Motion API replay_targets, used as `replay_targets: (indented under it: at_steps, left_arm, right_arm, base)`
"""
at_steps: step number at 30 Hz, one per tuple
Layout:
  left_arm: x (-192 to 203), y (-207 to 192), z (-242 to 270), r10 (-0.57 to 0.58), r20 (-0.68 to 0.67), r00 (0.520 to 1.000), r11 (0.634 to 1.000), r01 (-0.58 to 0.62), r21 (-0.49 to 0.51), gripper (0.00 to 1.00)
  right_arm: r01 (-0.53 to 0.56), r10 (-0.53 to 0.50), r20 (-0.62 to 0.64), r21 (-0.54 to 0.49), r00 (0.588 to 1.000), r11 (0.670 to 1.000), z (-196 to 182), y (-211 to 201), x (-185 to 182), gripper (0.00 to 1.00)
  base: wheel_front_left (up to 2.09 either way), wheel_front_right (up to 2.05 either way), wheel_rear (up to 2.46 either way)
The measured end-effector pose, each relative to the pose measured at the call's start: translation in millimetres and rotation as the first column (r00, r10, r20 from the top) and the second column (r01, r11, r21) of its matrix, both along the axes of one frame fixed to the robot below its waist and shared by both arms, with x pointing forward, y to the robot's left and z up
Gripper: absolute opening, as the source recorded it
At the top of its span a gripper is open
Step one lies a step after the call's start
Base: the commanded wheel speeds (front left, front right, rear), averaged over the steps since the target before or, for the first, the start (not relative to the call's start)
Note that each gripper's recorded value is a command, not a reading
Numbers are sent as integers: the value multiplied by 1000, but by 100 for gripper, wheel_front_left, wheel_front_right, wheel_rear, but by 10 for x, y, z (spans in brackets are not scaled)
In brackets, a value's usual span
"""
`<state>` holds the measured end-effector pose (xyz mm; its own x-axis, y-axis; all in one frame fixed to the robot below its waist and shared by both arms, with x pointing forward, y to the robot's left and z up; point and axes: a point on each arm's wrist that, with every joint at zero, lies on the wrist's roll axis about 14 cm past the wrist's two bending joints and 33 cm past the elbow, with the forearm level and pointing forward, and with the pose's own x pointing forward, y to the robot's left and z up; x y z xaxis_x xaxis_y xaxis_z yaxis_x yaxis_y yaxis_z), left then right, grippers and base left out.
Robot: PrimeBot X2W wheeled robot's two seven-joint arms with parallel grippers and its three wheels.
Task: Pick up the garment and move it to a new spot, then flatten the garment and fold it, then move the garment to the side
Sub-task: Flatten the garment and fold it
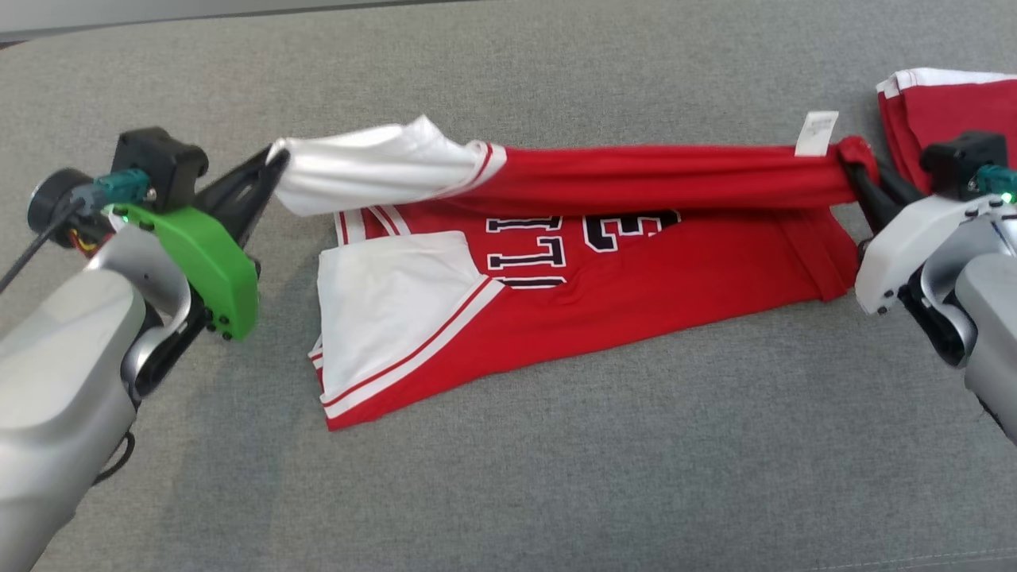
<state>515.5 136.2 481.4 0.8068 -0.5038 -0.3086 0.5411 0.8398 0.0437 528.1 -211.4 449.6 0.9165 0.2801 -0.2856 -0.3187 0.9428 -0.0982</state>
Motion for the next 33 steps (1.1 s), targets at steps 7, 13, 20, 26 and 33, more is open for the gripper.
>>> replay_targets:
  at_steps: [7, 13, 20, 26, 33]
  left_arm:
    - [-544, 95, -128, -14, -124, 992, 1000, 14, -2, 0]
    - [-1008, 62, -279, -54, -268, 962, 998, 49, -27, 0]
    - [-1284, -32, -322, -96, -340, 935, 995, 86, -44, 0]
    - [-1456, -147, -429, -131, -390, 911, 991, 127, -36, 96]
    - [-1516, -188, -431, -121, -381, 917, 993, 109, -54, 100]
  right_arm:
    - [-53, 54, -47, 19, 997, 998, -78, 153, -279, 0]
    - [-89, 85, -121, -27, 989, 996, -224, 142, -475, 0]
    - [-74, 67, -194, -32, 979, 997, -286, 56, -616, 0]
    - [-49, 39, -254, -35, 966, 998, -327, -50, -751, 100]
    - [7, -13, -246, -27, 969, 1000, -192, -254, -819, 100]
  base:
    - [0, 0, 0]
    - [0, 0, 0]
    - [0, 0, 0]
    - [0, 0, 0]
    - [0, 0, 0]
